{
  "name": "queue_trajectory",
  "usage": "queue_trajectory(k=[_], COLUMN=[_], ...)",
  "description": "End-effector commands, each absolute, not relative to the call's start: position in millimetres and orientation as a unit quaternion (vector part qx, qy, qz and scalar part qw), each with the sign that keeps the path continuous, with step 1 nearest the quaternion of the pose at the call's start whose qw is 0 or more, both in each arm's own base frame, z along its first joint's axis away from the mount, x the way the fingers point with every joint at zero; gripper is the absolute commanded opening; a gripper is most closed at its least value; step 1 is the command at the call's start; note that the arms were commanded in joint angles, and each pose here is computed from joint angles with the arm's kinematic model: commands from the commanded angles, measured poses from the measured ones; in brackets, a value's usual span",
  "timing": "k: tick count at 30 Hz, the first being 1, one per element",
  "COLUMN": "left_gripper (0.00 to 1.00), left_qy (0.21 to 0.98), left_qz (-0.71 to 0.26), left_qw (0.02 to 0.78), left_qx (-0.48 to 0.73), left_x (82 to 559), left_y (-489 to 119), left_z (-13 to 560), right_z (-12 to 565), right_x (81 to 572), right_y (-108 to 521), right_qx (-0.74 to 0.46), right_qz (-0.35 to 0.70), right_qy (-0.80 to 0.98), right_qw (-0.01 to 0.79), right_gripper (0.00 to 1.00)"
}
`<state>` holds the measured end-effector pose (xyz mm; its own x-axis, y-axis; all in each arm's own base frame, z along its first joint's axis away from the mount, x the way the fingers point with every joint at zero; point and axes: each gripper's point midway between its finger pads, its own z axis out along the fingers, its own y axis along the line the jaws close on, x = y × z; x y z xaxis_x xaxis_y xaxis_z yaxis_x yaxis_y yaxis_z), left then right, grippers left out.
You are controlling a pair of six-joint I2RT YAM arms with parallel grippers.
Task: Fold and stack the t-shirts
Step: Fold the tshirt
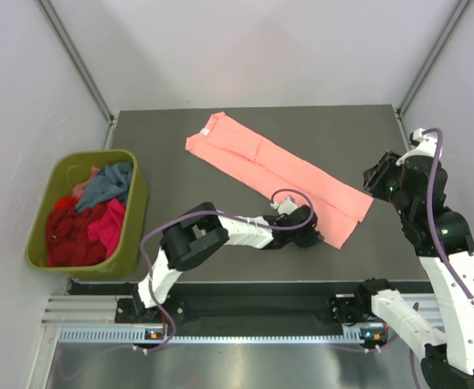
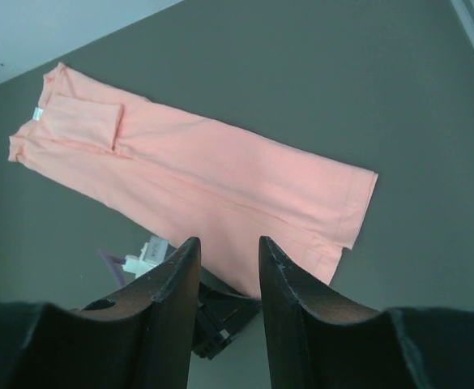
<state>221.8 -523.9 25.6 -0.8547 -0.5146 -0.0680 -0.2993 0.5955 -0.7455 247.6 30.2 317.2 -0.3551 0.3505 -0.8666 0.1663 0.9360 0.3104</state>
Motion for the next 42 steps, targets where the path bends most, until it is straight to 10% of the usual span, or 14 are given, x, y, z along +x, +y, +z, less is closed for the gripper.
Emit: queue_trajectory(k=[1, 42], left_gripper=[0.00, 0.08], left_qy=[0.918, 0.968], left_qz=[-0.303, -0.062], left_qw=[0.150, 0.226], left_qx=[-0.206, -0.093], left_x=[198, 119], left_y=[-478, -206], left_z=[0, 19], right_z=[311, 117], right_x=[248, 221], right_y=[30, 125], right_qx=[0.148, 0.050], right_qz=[0.083, 0.237], right_qy=[0.822, 0.915], right_qw=[0.544, 0.322], right_gripper=[0.36, 0.37])
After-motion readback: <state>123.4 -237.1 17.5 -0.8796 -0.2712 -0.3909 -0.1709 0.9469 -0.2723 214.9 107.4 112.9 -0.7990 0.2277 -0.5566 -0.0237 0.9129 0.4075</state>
